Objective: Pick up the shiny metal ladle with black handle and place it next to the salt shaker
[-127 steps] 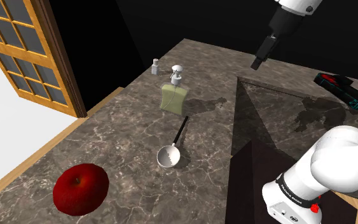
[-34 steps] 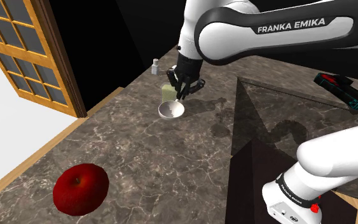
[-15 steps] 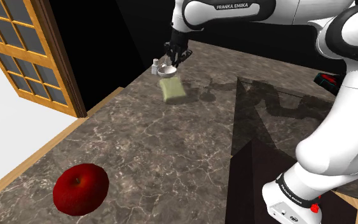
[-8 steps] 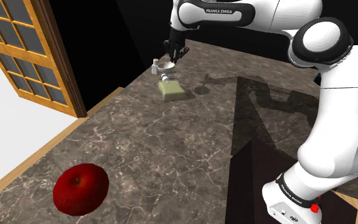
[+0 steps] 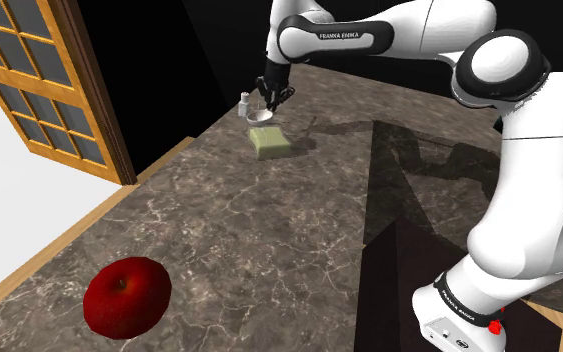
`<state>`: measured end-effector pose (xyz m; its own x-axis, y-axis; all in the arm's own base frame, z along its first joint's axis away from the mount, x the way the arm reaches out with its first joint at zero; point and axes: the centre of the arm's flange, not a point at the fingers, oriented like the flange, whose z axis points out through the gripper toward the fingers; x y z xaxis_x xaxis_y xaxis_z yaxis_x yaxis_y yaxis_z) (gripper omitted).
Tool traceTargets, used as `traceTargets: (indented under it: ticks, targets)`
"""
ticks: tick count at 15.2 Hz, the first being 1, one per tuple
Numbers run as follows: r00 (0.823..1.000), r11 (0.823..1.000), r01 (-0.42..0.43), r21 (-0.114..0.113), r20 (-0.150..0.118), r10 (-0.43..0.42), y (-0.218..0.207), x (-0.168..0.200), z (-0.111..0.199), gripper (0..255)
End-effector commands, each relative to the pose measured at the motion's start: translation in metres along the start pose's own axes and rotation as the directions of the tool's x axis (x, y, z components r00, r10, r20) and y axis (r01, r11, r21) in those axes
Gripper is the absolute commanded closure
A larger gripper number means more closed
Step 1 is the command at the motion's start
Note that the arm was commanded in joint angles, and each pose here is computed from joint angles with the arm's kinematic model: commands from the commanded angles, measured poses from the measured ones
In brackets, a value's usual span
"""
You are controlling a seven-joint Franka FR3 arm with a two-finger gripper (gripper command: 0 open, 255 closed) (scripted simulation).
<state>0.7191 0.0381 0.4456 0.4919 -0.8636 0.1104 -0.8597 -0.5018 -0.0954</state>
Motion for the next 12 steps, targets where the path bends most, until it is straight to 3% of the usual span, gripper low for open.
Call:
traceTargets:
  ticks: [1, 12]
  targets:
    - [1.000, 1.000, 0.000, 0.001, 0.000, 0.000, 0.002, -0.002, 0.010, 255]
    - [1.000, 1.000, 0.000, 0.001, 0.000, 0.000, 0.008, -0.008, 0.067, 255]
